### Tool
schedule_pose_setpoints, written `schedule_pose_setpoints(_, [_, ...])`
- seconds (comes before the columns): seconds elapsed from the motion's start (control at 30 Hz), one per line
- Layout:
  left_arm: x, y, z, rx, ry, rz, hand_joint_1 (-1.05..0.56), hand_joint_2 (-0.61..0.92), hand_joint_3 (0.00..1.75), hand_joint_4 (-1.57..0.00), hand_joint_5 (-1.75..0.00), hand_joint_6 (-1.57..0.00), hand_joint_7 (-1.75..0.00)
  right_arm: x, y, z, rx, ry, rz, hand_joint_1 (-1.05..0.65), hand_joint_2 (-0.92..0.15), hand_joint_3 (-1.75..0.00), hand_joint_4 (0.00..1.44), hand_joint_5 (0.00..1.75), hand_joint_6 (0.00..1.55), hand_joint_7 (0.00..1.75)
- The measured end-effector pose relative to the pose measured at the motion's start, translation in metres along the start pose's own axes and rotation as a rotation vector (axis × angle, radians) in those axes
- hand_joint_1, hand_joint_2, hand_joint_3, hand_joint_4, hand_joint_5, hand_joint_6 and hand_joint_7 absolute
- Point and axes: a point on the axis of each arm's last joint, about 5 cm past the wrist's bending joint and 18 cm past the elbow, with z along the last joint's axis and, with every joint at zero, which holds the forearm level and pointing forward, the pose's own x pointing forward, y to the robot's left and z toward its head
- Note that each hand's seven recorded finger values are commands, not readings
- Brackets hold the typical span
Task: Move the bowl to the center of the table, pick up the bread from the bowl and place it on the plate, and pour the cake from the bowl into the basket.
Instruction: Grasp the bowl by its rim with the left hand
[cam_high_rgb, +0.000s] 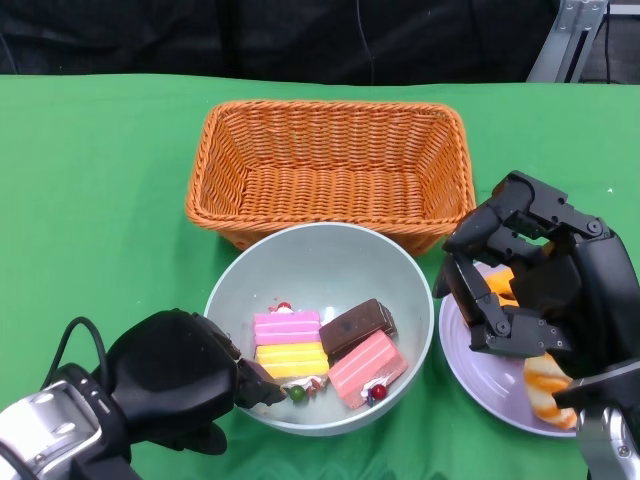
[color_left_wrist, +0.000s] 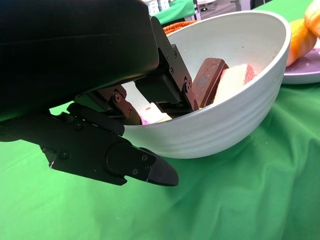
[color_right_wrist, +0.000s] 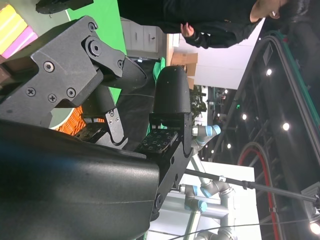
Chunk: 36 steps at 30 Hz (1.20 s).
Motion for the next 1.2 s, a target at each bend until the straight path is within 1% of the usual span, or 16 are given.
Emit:
schedule_pose_setpoints(0.13, [0.003, 0.001, 0.001, 0.005, -0.009, -0.002, -0.52, 0.92, 0.08, -0.83, 0.00, -0.76, 0.00, 0.000, 0.001, 0.000, 0.005, 0.000, -0.005, -0.13, -0.42, -1.17, 0.78, 1.61, 0.70, 1.33])
schedule_pose_setpoints(0.3, [0.010, 0.001, 0.005, 0.005, -0.035, 0.006, -0.52, 0.92, 0.09, -0.83, 0.00, -0.76, 0.00, 0.000, 0.004, 0.000, 0.013, -0.004, 0.000, -0.14, -0.42, -1.15, 0.78, 1.61, 0.69, 1.34])
schedule_pose_setpoints(0.4, [0.012, 0.000, 0.007, 0.014, -0.032, 0.003, -0.52, 0.92, 0.09, -0.83, 0.00, -0.77, -0.01, 0.000, 0.004, 0.001, 0.012, -0.012, -0.001, -0.14, -0.42, -1.16, 0.78, 1.61, 0.69, 1.34])
schedule_pose_setpoints(0.5, [0.016, -0.004, 0.009, 0.011, -0.041, 0.011, -0.53, 0.92, 0.10, -0.84, -0.01, -0.79, -0.02, 0.000, 0.005, 0.002, -0.003, -0.015, 0.000, -0.14, -0.42, -1.16, 0.78, 1.61, 0.69, 1.34])
schedule_pose_setpoints(0.67, [0.021, -0.007, 0.010, 0.023, -0.050, 0.037, -0.52, 0.92, 0.09, -0.86, -0.01, -0.83, -0.03, 0.000, 0.005, 0.002, -0.009, -0.017, -0.012, -0.15, -0.41, -1.16, 0.78, 1.61, 0.70, 1.34])
schedule_pose_setpoints(0.83, [0.024, -0.010, 0.010, 0.017, -0.044, 0.025, -0.51, 0.92, 0.08, -0.88, -0.02, -0.88, -0.04, 0.001, 0.006, 0.003, 0.002, -0.025, -0.016, -0.14, -0.40, -1.19, 0.79, 1.60, 0.70, 1.33])
schedule_pose_setpoints(1.0, [0.026, -0.011, 0.010, 0.022, -0.030, 0.019, -0.50, 0.92, 0.08, -0.87, -0.01, -0.90, -0.04, 0.001, 0.007, 0.003, 0.011, -0.031, -0.019, -0.13, -0.39, -1.21, 0.80, 1.59, 0.70, 1.33])
schedule_pose_setpoints(1.17, [0.029, -0.012, 0.011, 0.023, -0.024, 0.011, -0.43, 0.92, 0.07, -0.90, -0.02, -0.94, -0.05, 0.001, 0.007, 0.004, -0.005, -0.054, -0.019, -0.15, -0.40, -1.19, 0.80, 1.59, 0.70, 1.34])
schedule_pose_setpoints(1.2, [0.029, -0.012, 0.011, 0.022, -0.025, 0.010, -0.39, 0.92, 0.06, -0.94, -0.04, -0.97, -0.05, 0.001, 0.007, 0.004, -0.008, -0.054, -0.020, -0.16, -0.41, -1.18, 0.80, 1.59, 0.70, 1.34])
